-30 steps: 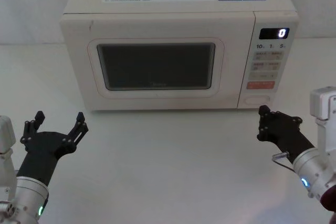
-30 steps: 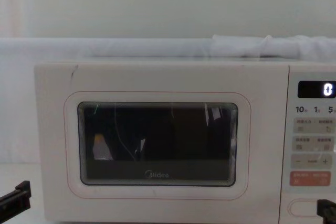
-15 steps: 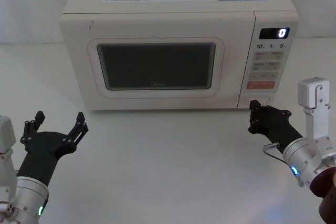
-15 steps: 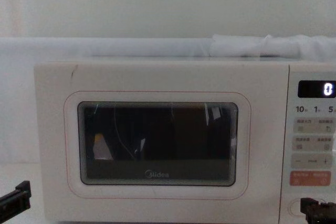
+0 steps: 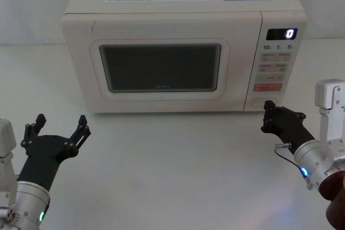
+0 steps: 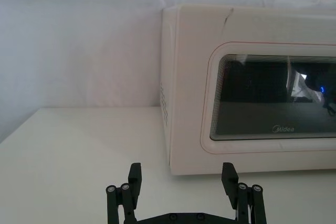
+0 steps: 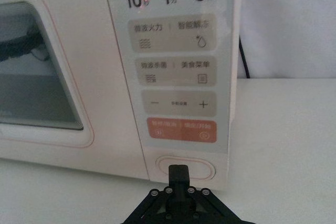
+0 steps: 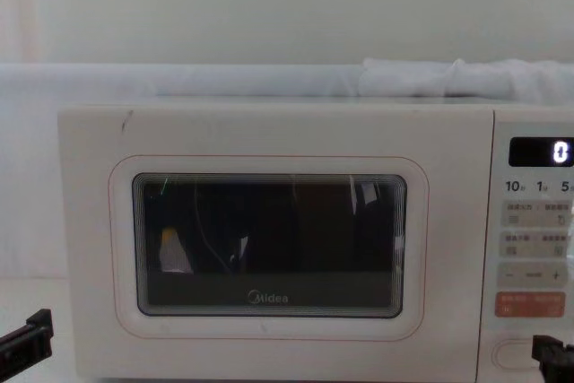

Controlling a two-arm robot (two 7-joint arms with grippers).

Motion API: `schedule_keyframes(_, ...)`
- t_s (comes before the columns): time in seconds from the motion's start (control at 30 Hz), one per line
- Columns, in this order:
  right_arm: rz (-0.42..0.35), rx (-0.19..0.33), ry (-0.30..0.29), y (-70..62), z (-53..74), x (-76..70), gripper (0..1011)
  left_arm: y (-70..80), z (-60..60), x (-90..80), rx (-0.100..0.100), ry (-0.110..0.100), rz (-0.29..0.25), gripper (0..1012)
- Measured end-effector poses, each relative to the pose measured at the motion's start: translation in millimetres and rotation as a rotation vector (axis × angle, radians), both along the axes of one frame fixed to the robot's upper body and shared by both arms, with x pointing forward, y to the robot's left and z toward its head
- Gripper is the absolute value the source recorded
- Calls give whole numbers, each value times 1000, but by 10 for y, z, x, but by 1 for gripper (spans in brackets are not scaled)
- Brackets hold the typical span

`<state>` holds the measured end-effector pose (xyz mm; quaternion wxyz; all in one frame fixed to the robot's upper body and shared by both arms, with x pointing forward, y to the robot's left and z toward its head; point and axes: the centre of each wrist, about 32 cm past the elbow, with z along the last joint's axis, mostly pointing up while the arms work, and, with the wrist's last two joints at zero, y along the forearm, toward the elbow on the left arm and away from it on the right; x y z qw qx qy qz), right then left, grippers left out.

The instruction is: Press the button to open the microwave door with one hand; close the microwave door with the other hand.

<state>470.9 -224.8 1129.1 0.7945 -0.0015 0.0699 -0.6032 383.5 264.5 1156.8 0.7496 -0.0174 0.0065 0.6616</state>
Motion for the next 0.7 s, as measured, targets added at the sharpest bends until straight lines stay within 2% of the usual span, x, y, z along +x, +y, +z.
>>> schedule_keyframes(0.33, -19, 13, -3, 7, 25, -31, 0, 0, 0, 0, 0, 0, 0, 1001)
schedule_keyframes(0.7, -31, -36, 14, 58, -15, -47, 0, 0, 0, 0, 0, 0, 0, 1001)
